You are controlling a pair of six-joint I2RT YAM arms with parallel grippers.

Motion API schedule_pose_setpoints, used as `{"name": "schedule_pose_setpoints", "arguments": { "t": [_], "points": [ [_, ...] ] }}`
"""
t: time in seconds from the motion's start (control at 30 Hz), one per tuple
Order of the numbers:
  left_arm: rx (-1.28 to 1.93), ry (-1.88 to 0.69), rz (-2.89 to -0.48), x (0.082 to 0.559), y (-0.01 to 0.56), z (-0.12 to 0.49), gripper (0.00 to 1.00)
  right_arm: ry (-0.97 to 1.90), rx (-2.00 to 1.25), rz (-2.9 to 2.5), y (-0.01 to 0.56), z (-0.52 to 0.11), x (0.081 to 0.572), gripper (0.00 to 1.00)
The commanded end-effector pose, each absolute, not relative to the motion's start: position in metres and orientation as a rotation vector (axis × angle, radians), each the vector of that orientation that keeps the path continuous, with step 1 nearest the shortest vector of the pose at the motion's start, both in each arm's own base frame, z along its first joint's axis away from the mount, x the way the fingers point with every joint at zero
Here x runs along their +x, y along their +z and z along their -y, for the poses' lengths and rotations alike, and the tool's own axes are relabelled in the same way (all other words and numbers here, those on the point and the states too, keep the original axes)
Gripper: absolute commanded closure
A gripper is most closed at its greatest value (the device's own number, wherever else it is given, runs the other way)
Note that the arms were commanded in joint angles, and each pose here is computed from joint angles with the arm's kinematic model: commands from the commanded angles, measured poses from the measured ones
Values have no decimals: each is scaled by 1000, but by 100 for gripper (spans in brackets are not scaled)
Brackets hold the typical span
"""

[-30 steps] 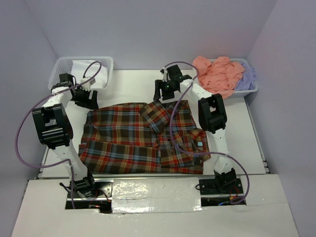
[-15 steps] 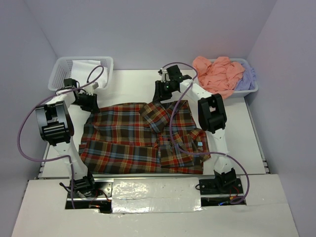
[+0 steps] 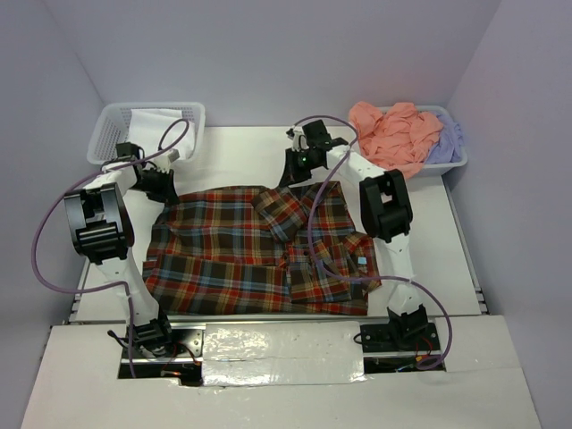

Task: Fold and stack the long sleeve shirts
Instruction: Fold the shirt

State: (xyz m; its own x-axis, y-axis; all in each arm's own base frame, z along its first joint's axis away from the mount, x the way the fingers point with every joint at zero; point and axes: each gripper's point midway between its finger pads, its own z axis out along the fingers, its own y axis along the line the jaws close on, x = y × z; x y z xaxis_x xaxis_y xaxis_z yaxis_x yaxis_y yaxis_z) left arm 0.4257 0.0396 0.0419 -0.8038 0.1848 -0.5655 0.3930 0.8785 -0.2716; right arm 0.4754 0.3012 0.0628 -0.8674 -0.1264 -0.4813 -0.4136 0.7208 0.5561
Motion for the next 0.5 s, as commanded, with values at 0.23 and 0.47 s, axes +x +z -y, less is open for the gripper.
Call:
{"name": "schedule_pose_setpoints", "arguments": {
  "t": [0.23,0.47],
  "points": [
    [719,-423,-2274,403,106,-24,100,1057,-505,-2159,221,-271,389,100],
    [938,-355,-2227,371,115,-18,100,1043,-447,-2065,272,-224,321,100]
  ]
}}
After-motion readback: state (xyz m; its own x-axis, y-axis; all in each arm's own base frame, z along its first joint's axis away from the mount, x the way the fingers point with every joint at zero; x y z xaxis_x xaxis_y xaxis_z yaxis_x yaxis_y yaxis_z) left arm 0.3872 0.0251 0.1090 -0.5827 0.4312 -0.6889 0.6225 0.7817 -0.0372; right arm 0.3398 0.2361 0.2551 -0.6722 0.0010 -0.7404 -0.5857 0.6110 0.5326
